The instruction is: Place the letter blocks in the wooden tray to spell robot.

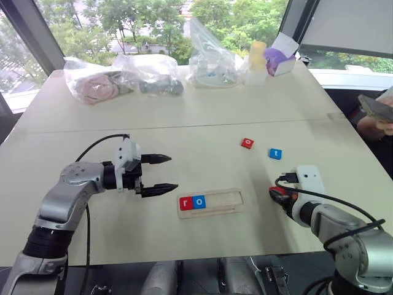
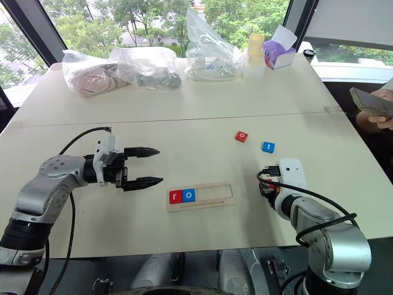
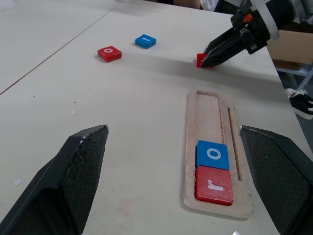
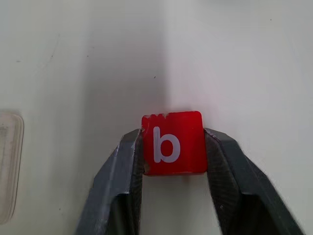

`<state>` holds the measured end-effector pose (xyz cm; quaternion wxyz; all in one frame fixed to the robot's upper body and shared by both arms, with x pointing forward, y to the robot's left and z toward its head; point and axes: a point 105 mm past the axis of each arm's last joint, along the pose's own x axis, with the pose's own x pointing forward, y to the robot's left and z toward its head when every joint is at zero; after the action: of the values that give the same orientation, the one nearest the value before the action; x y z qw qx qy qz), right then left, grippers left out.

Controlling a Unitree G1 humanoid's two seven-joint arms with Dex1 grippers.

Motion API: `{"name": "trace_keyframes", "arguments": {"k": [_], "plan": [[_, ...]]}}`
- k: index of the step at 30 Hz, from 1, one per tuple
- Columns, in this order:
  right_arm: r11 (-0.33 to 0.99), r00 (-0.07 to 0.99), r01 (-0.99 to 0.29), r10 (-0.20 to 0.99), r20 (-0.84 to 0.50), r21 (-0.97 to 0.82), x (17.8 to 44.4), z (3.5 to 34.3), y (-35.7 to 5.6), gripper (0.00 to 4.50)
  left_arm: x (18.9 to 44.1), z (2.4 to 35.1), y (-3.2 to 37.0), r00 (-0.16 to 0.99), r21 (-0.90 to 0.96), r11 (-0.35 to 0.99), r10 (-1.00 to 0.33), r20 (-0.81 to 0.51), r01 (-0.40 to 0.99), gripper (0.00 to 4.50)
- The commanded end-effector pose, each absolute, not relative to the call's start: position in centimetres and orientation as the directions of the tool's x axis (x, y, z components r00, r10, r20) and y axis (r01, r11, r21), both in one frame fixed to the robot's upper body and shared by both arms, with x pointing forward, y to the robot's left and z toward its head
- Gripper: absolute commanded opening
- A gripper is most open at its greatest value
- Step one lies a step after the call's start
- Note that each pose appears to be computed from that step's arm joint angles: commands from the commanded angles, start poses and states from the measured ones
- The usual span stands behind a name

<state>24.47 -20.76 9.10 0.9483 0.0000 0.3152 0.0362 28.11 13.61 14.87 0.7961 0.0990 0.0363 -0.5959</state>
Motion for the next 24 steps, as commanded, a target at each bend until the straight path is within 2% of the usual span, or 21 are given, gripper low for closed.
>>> {"name": "trace_keyframes", "arguments": {"k": [1, 2, 3, 6, 10, 11, 15, 20, 24], "plan": [[0.985, 0.813, -0.165, 0.107, -0.573, -0.049, 24.3, 10.7, -20.4, 3.67, 28.2, 15.7, 13.5, 0.283, 0.157, 0.258, -0.945, -0.166, 0.953, 4.5], [0.959, 0.804, -0.264, 0.16, -0.573, -0.101, 24.4, 11.8, -20.5, 4.27, 28.1, 15.6, 13.5, 0.276, 0.157, 0.251, -0.946, -0.17, 0.955, 4.5], [0.919, 0.784, -0.364, 0.213, -0.583, -0.153, 24.5, 12.8, -20.6, 4.39, 28.1, 15.6, 13.5, 0.27, 0.156, 0.245, -0.947, -0.172, 0.957, 4.5], [0.76, 0.692, -0.611, 0.377, -0.616, -0.221, 24.3, 15.0, -20.3, 4.39, 28.1, 15.6, 13.3, 0.249, 0.156, 0.223, -0.953, -0.175, 0.962, 4.5], [0.54, 0.55, -0.81, 0.567, -0.614, -0.228, 24.8, 16.2, -20.4, 4.39, 27.8, 15.7, 13.0, 0.21, 0.141, 0.187, -0.964, -0.166, 0.972, 4.5], [0.505, 0.526, -0.832, 0.584, -0.619, -0.231, 24.8, 16.1, -20.6, 4.39, 27.8, 15.7, 12.9, 0.206, 0.139, 0.184, -0.964, -0.166, 0.973, 4.5], [0.359, 0.44, -0.897, 0.663, -0.606, -0.258, 27.7, 14.9, -22.1, 4.39, 27.2, 15.8, 12.3, 0.163, 0.147, 0.138, -0.972, -0.168, 0.979, 4.5], [0.276, 0.383, -0.924, 0.663, -0.643, -0.267, 28.5, 13.2, -22.7, 4.39, 25.8, 15.7, 12.2, 0.117, 0.141, 0.093, -0.977, -0.177, 0.986, 4.5], [0.229, 0.33, -0.944, 0.658, -0.677, -0.237, 27.7, 11.7, -23.0, 4.39, 25.2, 15.9, 12.6, 0.114, 0.145, 0.087, -0.975, -0.188, 0.986, 4.5]]}}
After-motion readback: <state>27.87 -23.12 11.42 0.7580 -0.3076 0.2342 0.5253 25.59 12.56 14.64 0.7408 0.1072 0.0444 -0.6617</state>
